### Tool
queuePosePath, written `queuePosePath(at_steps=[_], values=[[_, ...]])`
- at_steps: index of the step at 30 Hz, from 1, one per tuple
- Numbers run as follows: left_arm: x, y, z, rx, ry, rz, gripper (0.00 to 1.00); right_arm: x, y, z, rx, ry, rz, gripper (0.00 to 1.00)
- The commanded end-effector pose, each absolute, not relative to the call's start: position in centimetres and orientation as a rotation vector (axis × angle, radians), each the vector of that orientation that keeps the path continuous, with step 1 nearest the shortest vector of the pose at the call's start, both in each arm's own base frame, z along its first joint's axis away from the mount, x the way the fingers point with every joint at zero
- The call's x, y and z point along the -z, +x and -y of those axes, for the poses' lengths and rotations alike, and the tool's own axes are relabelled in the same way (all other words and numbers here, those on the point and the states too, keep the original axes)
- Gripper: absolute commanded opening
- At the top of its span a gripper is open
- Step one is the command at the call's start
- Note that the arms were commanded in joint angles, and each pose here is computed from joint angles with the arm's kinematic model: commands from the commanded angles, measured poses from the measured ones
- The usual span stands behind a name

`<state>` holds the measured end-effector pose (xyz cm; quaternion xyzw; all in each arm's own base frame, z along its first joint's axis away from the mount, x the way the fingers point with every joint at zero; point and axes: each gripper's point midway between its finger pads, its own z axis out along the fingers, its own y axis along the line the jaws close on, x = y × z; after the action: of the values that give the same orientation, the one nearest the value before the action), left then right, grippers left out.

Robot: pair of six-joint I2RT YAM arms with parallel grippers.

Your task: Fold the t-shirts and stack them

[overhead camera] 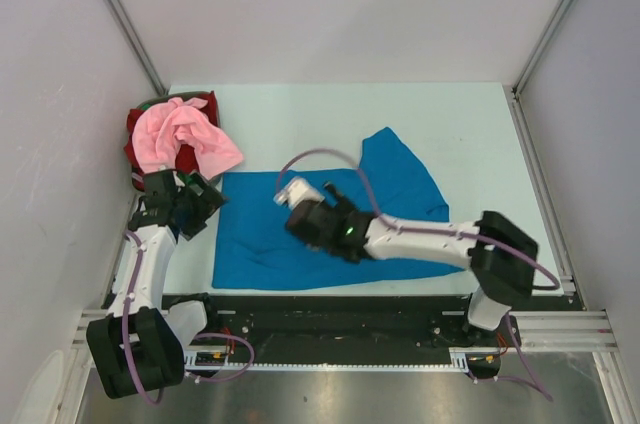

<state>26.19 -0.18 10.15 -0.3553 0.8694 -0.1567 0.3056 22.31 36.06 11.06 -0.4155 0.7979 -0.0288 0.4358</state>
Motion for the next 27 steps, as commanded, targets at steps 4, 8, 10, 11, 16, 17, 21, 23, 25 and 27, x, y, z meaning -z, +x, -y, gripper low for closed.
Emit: queuePosePath(at_steps=[4,8,10,11,16,17,21,23,25,27], values=[[-12.0,28.6,1.4,0.508,-0.812,-2.266,0.98,-13.4,33.1,-20.8,0.058,-0.211,-2.270,1.00],[-12.0,29.8,2.0,0.528,-0.784,-2.289,0.98,-14.4,37.1,-15.1,-0.015,0.083,-2.275,1.00],[-11.4,30.2,2.5,0.538,-0.781,-2.330,0.97,-14.7,39.2,-11.9,-0.026,0.222,-2.254,1.00],[-11.7,30.5,2.5,0.537,-0.782,-2.329,0.97,-14.7,39.8,-10.8,-0.035,0.280,-2.251,1.00],[-11.8,31.5,3.0,0.538,-0.787,-2.335,0.97,-12.6,43.6,-6.8,-0.090,0.471,-2.274,0.99],[-12.0,31.8,3.0,0.539,-0.788,-2.332,0.97,-12.1,44.0,-6.2,-0.129,0.503,-2.284,0.98],[-12.0,32.0,2.9,0.535,-0.785,-2.331,0.97,-9.3,44.5,-5.8,-0.173,0.533,-2.351,0.95],[-12.1,32.2,2.9,0.533,-0.787,-2.329,0.97,-7.8,44.4,-5.7,-0.155,0.534,-2.385,0.94],[-12.0,32.3,3.0,0.545,-0.790,-2.328,0.97,-6.2,44.5,-5.6,-0.170,0.549,-2.416,0.91],[-11.7,32.3,3.1,0.550,-0.795,-2.332,0.97,-5.6,44.9,-5.5,-0.189,0.552,-2.418,0.88]])
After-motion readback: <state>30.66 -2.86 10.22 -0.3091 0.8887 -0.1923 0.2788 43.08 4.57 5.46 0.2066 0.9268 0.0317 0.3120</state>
